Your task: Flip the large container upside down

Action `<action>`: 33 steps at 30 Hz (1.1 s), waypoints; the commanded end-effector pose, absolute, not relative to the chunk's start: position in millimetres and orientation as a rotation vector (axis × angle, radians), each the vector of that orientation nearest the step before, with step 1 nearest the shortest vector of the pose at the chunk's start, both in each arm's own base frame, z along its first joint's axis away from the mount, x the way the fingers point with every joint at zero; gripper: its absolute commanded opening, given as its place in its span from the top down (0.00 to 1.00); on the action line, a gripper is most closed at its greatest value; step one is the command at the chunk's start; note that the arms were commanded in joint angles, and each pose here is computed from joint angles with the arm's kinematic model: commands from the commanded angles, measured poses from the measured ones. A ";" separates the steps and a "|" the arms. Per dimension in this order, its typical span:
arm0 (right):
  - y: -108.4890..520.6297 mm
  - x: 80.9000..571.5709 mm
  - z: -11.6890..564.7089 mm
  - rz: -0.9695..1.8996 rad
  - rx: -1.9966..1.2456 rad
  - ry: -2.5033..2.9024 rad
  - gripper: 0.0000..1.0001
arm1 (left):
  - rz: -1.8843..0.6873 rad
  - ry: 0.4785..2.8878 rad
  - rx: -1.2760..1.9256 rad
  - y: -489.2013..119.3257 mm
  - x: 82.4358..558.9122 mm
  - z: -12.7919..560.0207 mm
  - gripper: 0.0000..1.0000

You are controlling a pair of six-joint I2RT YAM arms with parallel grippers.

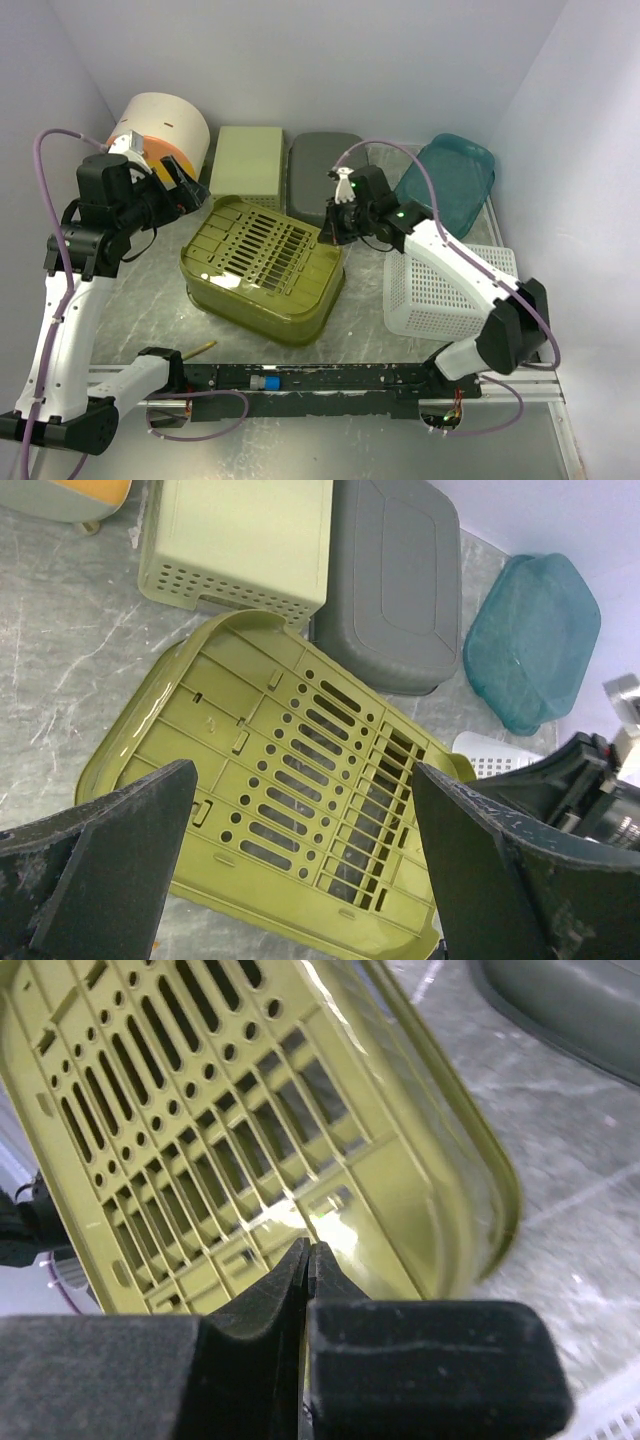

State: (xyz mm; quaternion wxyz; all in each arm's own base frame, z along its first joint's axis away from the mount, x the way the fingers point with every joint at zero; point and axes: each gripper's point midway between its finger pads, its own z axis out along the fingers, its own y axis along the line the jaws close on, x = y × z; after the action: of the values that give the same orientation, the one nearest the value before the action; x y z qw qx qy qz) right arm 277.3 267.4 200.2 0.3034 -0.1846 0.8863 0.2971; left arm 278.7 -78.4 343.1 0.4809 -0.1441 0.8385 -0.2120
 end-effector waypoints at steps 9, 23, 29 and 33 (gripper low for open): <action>290.1 308.7 235.2 0.558 -0.484 2.235 0.35 | -0.481 2.012 -0.299 -73.4 272.5 351.8 0.01; 74.8 295.8 272.5 -0.163 0.391 1.882 0.00 | -0.887 2.027 0.091 -144.6 268.1 317.3 0.01; 58.5 291.1 266.9 -0.273 0.489 1.878 0.00 | -0.730 1.983 0.042 -123.9 275.8 309.2 0.01; 60.5 292.6 256.0 -0.333 0.478 1.930 0.00 | -0.710 1.968 0.046 -121.3 275.5 307.2 0.01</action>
State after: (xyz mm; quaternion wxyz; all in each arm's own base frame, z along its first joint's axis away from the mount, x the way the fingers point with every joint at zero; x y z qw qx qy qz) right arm 293.6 71.6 256.2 0.5403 0.1743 0.8170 -0.1005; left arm 268.6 -125.7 289.5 0.4493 0.0023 0.8392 -0.3063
